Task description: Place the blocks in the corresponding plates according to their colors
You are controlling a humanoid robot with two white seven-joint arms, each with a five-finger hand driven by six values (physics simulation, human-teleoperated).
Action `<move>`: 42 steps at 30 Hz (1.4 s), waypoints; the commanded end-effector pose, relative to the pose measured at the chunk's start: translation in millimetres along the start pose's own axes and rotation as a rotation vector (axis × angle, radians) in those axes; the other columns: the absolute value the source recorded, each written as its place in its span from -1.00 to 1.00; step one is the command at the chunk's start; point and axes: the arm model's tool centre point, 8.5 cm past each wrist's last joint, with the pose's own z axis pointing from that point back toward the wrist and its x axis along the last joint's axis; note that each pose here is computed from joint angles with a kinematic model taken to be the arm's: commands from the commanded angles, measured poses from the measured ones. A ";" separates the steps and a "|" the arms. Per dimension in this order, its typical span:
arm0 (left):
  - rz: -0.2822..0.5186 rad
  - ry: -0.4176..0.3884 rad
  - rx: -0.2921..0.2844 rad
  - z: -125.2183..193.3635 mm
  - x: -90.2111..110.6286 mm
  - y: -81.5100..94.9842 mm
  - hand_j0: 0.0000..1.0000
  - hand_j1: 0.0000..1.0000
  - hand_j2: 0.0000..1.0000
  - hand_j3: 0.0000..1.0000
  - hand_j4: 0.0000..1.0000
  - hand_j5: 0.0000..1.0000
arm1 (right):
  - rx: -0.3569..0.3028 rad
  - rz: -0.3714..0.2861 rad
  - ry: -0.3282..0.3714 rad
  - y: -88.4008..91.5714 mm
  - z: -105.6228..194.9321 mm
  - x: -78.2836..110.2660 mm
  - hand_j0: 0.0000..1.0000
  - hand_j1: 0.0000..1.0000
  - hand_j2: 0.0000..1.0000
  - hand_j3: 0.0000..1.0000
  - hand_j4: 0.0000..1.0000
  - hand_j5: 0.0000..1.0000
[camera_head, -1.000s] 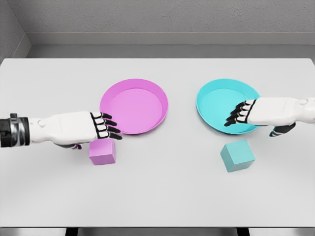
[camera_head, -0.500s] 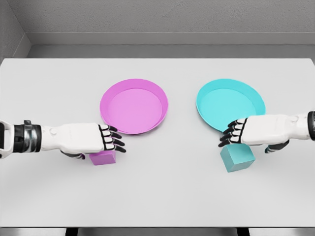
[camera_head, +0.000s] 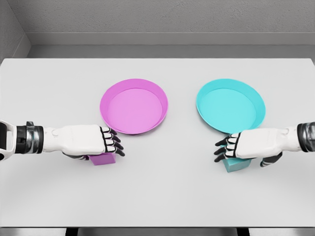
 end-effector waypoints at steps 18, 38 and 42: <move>-0.017 0.018 0.014 9.1 -10.6 22.4 -0.40 -0.40 -0.40 -0.40 -0.40 -0.40 | -0.047 -0.042 0.006 -5.6 -20.5 -19.5 0.00 0.00 0.00 0.00 0.00 0.00; -0.059 0.061 0.197 21.0 -39.2 93.9 -0.39 -0.39 -0.39 -0.39 -0.39 -0.39 | -0.152 -0.097 -0.005 -22.4 -14.6 -26.5 -0.04 -0.04 -0.04 -0.04 -0.04 -0.04; -0.014 0.088 0.218 9.1 -59.8 94.0 -0.39 -0.39 -0.39 -0.39 -0.39 -0.39 | -0.178 -0.111 -0.024 -27.3 -12.0 -23.4 -0.02 -0.02 -0.02 -0.02 -0.02 -0.02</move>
